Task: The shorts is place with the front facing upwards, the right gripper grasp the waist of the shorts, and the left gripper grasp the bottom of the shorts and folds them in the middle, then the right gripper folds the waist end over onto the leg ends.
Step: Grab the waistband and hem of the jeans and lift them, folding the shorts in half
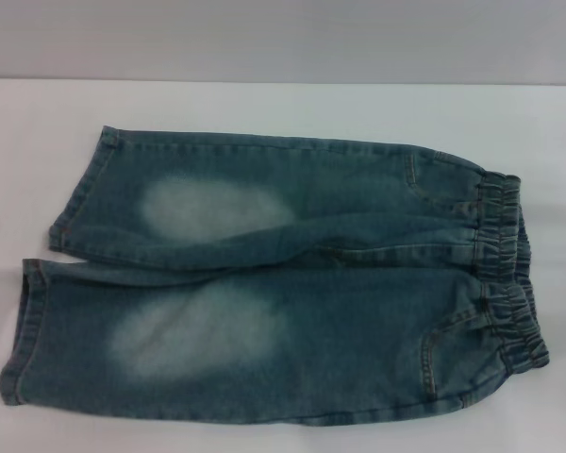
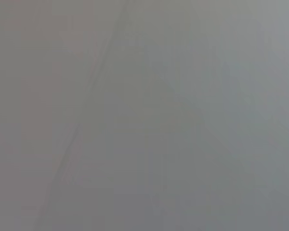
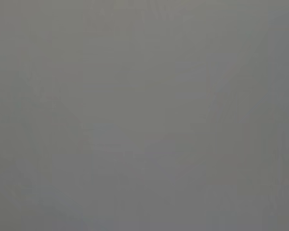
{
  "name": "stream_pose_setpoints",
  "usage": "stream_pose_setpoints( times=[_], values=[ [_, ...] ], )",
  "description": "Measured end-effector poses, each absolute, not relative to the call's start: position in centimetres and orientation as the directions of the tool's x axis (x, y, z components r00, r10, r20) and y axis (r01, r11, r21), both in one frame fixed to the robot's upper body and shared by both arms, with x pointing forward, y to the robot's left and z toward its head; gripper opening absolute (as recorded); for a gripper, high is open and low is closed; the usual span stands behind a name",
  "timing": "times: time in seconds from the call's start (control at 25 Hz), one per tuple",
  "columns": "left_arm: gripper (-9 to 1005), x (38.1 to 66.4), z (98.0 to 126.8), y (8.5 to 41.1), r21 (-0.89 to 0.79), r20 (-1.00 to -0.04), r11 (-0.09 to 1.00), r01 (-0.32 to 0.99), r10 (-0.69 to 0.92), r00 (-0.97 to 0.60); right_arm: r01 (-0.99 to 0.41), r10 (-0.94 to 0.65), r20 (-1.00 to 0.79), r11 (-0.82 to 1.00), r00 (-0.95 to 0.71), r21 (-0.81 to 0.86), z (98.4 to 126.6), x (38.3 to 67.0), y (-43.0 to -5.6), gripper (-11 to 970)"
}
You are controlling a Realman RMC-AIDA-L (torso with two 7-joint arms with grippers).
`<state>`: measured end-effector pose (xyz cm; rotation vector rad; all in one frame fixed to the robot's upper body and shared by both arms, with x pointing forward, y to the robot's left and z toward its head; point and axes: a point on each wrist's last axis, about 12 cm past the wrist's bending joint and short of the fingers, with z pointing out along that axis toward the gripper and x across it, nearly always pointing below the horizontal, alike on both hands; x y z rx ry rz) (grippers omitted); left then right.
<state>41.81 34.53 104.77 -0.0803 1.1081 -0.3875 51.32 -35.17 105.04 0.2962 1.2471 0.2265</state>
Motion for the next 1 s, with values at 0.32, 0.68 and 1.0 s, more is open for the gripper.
stream_pose_setpoints(
  times=[0.32,0.68,1.0],
  values=[
    [814,42.1,105.2,34.7,-0.309,-0.831,0.884,0.351,-0.430,0.352,0.006,0.321,-0.908,0.942,0.268,0.335,104.1,49.9,-35.5,503],
    [810,48.1,109.0,37.8,-0.505,-0.813,0.581,0.638,-0.569,-0.126,0.032,0.321,-0.921,0.941,0.223,0.336,103.5,49.8,-36.0,502],
    [807,51.0,111.1,37.7,-0.704,-0.709,0.359,0.613,-0.403,-0.579,0.066,0.308,-0.935,0.944,0.174,0.323,103.4,50.8,-36.7,504]
  ],
)
